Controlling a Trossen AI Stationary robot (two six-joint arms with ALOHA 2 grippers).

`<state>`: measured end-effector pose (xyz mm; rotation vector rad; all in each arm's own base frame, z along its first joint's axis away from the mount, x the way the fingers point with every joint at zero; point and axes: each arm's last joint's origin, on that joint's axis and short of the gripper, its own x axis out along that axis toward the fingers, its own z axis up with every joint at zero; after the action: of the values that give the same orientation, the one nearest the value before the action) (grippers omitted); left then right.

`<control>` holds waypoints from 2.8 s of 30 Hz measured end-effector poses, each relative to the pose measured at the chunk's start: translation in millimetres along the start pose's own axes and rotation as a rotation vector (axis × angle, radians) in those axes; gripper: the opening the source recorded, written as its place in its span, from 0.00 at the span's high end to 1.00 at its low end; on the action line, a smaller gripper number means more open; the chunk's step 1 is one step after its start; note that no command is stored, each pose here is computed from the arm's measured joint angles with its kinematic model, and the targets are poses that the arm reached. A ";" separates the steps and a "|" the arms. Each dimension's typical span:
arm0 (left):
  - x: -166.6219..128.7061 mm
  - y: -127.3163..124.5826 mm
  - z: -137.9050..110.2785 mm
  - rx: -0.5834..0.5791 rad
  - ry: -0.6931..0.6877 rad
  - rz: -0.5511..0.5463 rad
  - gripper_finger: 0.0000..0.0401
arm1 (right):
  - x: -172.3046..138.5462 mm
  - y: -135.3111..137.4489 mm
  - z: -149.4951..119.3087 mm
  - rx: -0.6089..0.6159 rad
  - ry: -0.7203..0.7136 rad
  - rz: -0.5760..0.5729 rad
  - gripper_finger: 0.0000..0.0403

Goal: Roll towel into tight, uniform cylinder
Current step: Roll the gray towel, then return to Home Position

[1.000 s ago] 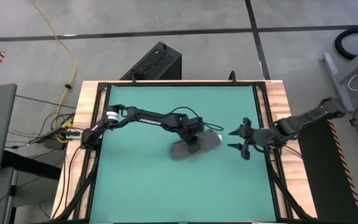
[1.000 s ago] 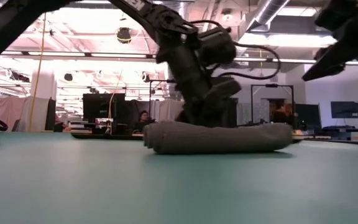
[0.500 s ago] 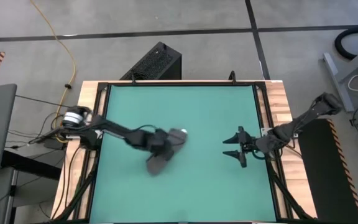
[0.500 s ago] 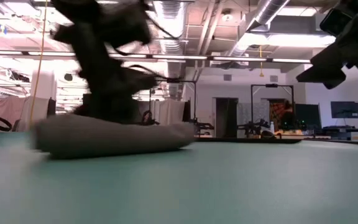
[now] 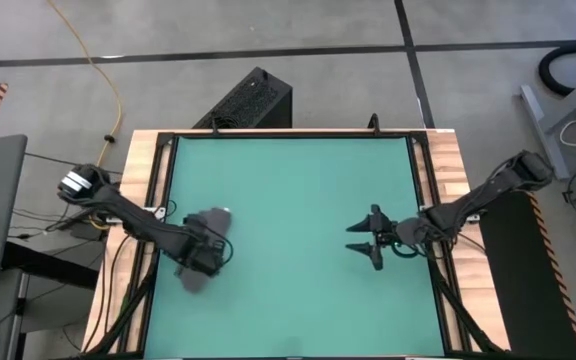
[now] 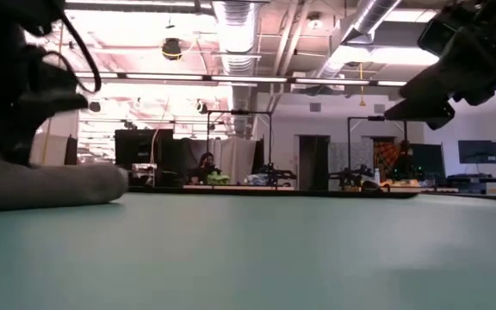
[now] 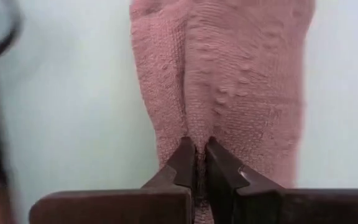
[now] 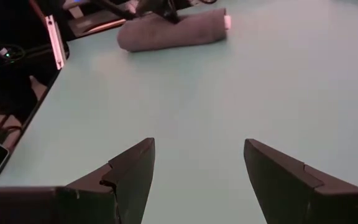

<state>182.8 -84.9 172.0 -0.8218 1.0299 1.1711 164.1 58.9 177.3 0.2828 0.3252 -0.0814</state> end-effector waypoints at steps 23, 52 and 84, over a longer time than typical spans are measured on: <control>17.4 13.3 -44.4 -0.210 0.104 -0.232 0.99 | 44.7 11.2 -1.9 -0.067 0.054 0.106 0.32; -8.2 13.8 4.5 0.039 0.263 -0.209 0.58 | 56.3 2.9 -1.7 -0.073 0.068 0.187 0.32; 16.8 -0.7 33.7 0.593 -0.063 -0.359 0.99 | 66.6 -41.2 43.1 -0.068 -0.087 0.178 0.32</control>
<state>191.5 -48.5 167.5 -0.4642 1.0483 0.5354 235.0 4.9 184.0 0.2392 0.2152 0.0921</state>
